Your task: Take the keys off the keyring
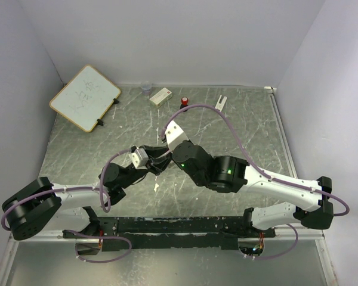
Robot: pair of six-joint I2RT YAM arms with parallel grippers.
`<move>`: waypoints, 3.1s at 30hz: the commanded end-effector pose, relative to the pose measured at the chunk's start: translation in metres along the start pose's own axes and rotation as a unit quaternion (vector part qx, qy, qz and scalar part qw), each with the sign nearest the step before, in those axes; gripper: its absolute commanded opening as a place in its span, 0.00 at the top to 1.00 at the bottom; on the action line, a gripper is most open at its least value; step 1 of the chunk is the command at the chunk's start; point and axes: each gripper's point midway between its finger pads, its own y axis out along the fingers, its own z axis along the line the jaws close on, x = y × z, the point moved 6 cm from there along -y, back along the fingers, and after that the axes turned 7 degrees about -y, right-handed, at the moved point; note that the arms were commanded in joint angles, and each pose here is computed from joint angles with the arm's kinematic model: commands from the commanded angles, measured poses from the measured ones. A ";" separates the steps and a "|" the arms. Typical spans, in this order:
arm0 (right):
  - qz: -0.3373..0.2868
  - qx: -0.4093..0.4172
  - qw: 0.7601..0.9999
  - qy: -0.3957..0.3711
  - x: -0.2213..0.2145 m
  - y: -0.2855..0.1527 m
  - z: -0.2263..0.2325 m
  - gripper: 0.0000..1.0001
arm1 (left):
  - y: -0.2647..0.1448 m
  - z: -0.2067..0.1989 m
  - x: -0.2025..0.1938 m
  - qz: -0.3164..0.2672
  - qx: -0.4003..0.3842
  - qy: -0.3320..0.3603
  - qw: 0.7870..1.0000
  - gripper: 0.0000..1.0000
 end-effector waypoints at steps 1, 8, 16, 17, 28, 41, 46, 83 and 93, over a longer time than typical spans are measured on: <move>-0.016 -0.007 1.000 0.006 0.009 -0.001 -0.001 1.00 | 0.009 -0.003 0.018 -0.040 -0.004 0.007 0.999 0.58; -0.017 -0.007 1.000 0.006 0.010 -0.001 0.000 1.00 | 0.012 -0.003 0.016 -0.038 -0.006 0.005 0.999 0.59; -0.019 -0.006 1.000 0.005 0.010 0.000 0.002 1.00 | 0.013 -0.003 0.013 -0.036 -0.003 0.002 0.999 0.62; -0.019 -0.006 1.000 0.004 0.010 0.000 0.002 1.00 | 0.013 -0.002 0.012 -0.035 -0.002 0.002 0.999 0.62; -0.020 -0.007 1.000 0.004 0.008 0.001 0.003 1.00 | 0.012 -0.002 0.016 -0.045 0.007 0.006 0.999 0.65; -0.018 -0.008 1.000 0.001 0.008 0.003 0.004 1.00 | 0.009 -0.002 0.017 -0.049 0.011 0.009 0.999 0.77; -0.020 -0.010 1.000 0.003 0.008 0.002 0.003 1.00 | 0.009 -0.002 0.019 -0.046 0.010 0.015 0.999 0.83; -0.018 -0.037 0.999 0.017 0.010 -0.006 -0.010 1.00 | -0.007 -0.004 0.009 -0.008 0.013 0.074 0.997 0.84; -0.017 -0.031 0.999 0.014 0.010 -0.004 -0.007 1.00 | -0.003 -0.007 0.009 -0.017 0.007 0.059 0.998 0.80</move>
